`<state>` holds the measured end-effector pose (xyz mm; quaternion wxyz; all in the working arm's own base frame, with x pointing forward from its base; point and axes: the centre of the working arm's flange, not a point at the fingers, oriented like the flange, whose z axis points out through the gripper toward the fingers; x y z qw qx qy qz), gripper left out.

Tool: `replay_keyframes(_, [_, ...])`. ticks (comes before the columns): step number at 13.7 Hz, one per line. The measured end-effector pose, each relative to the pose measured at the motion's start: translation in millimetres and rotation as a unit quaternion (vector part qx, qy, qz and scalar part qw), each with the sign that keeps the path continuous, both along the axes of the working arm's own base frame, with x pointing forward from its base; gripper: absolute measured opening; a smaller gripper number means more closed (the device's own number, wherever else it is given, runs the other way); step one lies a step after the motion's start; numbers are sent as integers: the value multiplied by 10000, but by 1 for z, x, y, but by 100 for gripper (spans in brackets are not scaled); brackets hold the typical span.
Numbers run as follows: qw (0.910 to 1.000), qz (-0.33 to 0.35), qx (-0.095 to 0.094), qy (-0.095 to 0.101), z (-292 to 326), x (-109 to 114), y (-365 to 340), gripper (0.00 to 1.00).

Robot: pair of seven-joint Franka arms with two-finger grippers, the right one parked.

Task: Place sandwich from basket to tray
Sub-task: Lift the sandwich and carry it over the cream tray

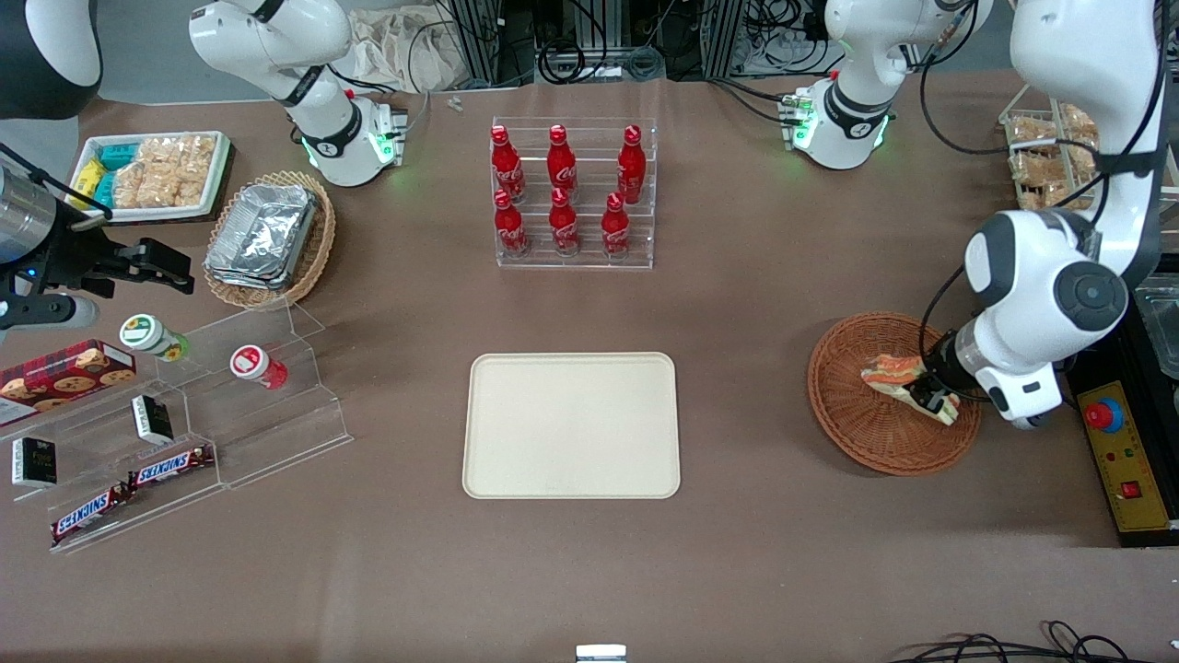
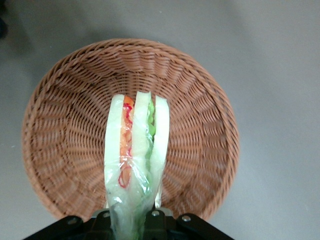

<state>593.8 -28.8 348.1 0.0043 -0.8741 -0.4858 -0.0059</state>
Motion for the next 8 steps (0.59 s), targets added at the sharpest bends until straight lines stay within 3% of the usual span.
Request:
replay_keyframes(3, [9971,-755,-80,-43,29,-13,-68,18])
replay_keyframes(8, [9821,-1868,-181,-140,41,-41,-186,16])
